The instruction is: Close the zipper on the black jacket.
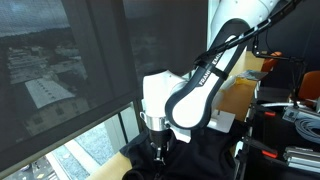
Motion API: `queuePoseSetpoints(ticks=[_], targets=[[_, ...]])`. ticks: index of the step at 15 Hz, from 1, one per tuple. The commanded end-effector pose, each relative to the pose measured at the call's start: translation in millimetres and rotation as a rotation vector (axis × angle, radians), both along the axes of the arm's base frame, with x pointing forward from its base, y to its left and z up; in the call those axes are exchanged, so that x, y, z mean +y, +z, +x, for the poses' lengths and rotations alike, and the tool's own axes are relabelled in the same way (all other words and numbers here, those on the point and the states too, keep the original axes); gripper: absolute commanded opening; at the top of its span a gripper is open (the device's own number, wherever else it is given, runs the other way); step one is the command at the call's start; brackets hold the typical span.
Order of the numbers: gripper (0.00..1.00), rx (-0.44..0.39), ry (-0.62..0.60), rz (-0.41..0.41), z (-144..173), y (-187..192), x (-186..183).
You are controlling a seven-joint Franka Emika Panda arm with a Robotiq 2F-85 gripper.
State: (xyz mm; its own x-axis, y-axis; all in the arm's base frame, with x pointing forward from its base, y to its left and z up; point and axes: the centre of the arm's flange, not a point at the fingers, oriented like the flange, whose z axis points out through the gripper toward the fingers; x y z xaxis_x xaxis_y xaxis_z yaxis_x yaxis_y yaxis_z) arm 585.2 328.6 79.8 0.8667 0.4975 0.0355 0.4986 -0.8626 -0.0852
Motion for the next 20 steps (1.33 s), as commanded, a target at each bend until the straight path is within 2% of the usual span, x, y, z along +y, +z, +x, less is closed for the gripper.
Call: queuePoseSetpoints(ticks=[1,4,7,8,10,16,20], targets=[[0.49,0.0,-0.013,-0.026,-11.4,4.8,-33.4],[0.7,0.005,-0.033,-0.033,-11.7,6.5,-55.2],[0.94,-0.002,-0.055,-0.035,-18.5,22.3,-78.8],[0.99,-0.004,-0.063,-0.036,-21.5,28.8,-86.3],[1.0,0.002,-0.088,-0.053,-31.5,44.5,-106.4],[1.0,0.037,-0.178,-0.081,-51.7,94.8,-200.8],[1.0,0.011,-0.204,-0.079,-54.7,145.2,-250.2]])
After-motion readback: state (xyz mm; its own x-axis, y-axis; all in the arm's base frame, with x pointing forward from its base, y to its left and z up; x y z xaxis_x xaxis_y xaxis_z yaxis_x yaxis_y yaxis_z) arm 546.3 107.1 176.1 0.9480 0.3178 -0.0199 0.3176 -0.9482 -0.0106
